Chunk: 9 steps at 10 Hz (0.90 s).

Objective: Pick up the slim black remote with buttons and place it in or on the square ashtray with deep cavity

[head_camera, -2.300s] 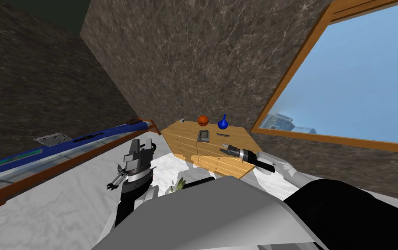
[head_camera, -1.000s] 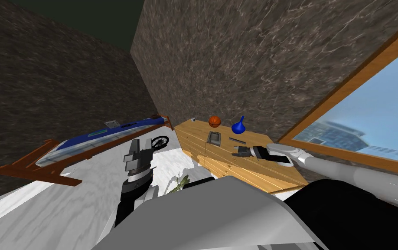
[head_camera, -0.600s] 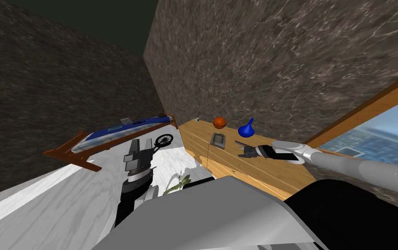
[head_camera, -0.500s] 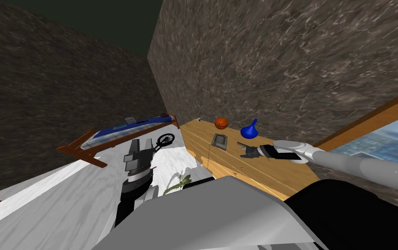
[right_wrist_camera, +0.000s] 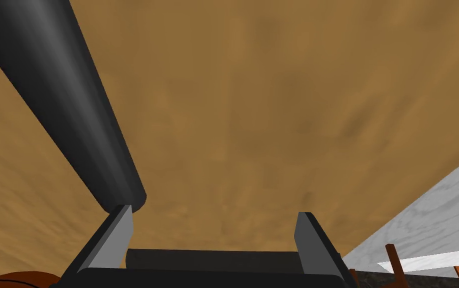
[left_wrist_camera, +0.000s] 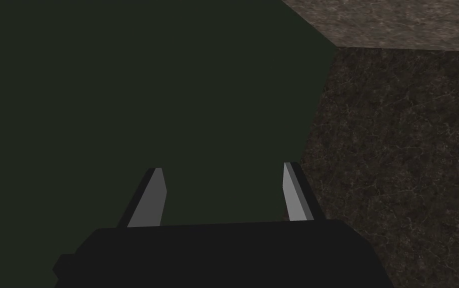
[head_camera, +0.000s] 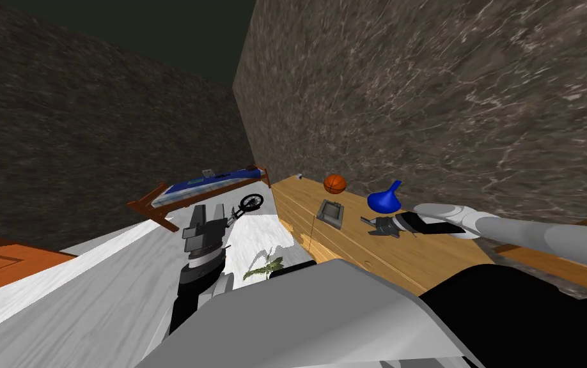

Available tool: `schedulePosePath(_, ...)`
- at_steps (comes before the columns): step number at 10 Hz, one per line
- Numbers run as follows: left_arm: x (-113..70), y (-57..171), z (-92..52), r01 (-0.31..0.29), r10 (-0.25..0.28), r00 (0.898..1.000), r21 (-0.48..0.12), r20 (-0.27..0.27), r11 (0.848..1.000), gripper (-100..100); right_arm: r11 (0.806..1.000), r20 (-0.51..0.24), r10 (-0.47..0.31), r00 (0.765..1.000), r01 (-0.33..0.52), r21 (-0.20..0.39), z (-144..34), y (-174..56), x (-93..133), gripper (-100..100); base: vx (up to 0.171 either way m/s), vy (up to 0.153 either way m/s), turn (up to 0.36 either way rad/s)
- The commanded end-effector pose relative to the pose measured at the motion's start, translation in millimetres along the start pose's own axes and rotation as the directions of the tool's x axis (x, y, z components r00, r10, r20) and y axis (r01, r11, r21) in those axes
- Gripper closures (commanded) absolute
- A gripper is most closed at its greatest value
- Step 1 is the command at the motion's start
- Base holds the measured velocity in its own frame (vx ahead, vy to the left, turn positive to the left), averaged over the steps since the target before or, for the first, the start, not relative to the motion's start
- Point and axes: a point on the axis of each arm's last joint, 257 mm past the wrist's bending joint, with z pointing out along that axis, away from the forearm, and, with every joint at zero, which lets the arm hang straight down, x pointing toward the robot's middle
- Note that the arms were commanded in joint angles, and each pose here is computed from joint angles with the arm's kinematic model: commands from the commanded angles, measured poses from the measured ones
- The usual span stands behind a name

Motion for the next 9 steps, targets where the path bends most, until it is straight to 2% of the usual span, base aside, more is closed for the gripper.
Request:
schedulePosePath(1,0.0,0.0,0.0,0.000,0.000,1.000,0.000,0.000,1.000,0,1.000,-0.056,0.014,0.998,-0.013,0.019,-13.3,-8.4,18.7,-100,0.031,-0.041,0.120)
schedulePosePath(2,0.0,0.0,0.0,0.000,0.000,1.000,0.000,0.000,1.000,0,0.999,-0.099,0.028,0.995,-0.025,0.030,-21.3,-13.7,35.8,-100,0.056,-0.050,0.248)
schedulePosePath(3,0.0,0.0,0.0,0.000,0.000,1.000,0.000,0.000,1.000,0,0.999,-0.099,0.028,0.995,-0.025,0.030,-21.3,-13.7,35.8,-100,0.038,-0.048,0.101)
schedulePosePath(7,0.0,0.0,0.0,0.000,0.000,1.000,0.000,0.000,1.000,0,0.995,-0.242,0.097,0.965,-0.089,0.046,-44.6,-13.7,100.6,-100,0.029,-0.041,0.158)
schedulePosePath(8,0.0,0.0,0.0,0.000,0.000,1.000,0.000,0.000,1.000,0,0.996,-0.219,0.084,0.972,-0.076,0.043,-40.3,-14.1,90.9,-100,0.015,-0.025,0.026)
schedulePosePath(9,0.0,0.0,0.0,0.000,0.000,1.000,0.000,0.000,1.000,0,0.996,-0.222,0.087,0.971,-0.079,0.044,-40.9,-13.9,92.6,0,0.000,0.000,0.000)
